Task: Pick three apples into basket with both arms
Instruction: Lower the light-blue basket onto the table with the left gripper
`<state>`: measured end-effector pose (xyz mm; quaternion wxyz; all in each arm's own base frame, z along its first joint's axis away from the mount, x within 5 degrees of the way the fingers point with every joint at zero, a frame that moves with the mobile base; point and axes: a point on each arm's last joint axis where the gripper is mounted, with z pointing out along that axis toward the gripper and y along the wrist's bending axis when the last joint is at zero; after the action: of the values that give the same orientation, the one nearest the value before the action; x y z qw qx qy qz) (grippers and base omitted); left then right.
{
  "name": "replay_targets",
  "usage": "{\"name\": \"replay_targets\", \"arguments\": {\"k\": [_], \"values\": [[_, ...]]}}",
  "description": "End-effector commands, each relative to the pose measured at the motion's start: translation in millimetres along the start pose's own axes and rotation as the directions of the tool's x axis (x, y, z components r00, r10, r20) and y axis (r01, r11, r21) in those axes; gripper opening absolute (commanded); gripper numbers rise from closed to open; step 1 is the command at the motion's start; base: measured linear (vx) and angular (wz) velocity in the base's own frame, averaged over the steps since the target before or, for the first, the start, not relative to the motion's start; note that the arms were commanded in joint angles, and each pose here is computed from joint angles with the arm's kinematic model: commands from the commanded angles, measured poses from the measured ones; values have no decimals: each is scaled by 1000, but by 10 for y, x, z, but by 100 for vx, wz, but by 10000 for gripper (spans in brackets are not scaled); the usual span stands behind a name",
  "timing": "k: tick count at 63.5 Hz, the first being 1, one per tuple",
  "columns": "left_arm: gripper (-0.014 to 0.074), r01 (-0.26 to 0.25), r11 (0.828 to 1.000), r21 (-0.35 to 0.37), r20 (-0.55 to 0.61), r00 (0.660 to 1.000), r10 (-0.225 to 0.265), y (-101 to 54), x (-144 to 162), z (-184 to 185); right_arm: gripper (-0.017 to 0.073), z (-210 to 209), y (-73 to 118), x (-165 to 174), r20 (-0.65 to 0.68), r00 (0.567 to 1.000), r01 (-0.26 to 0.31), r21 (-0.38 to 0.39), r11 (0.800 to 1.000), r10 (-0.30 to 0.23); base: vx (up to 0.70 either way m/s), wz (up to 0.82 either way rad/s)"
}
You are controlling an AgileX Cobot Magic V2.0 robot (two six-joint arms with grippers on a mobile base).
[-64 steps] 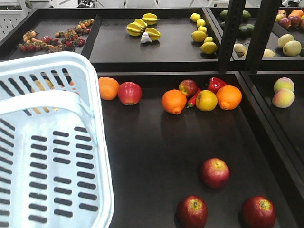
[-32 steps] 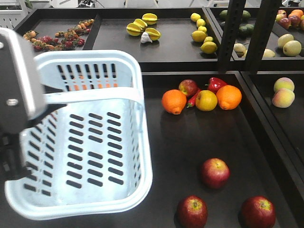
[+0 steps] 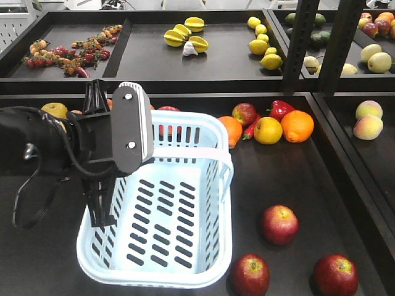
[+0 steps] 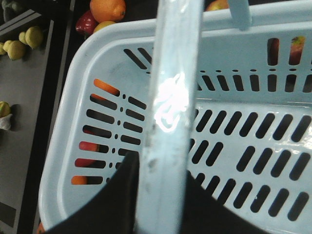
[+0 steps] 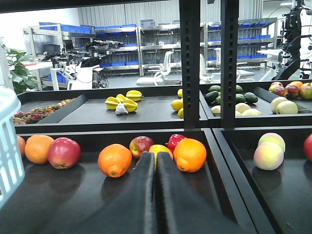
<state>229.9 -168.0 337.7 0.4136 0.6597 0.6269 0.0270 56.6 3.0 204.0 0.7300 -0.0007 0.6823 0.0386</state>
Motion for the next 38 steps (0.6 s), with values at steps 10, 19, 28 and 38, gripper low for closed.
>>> {"name": "replay_targets", "arguments": {"k": [10, 19, 28, 38], "values": [[-7, 59, 996, -67, 93, 994, -53, 264, 111, 150, -9, -7, 4, -24, 67, 998, 10, -4, 1000, -10, 0, 0], [-7, 98, 994, -51, 93, 991, -93, 326, 252, 329, -9, -7, 4, -24, 67, 998, 10, -4, 1000, -10, 0, 0], [-7, 89, 996, -13, 69, 994, -88, 338, 400, 532, -9, -7, 4, -24, 67, 998, 10, -4, 1000, -10, 0, 0], [-7, 98, 995, 14, 49, 994, -98, 334, 525, 731, -9, -7, 4, -24, 67, 998, 10, -4, 1000, -10, 0, 0]]}}
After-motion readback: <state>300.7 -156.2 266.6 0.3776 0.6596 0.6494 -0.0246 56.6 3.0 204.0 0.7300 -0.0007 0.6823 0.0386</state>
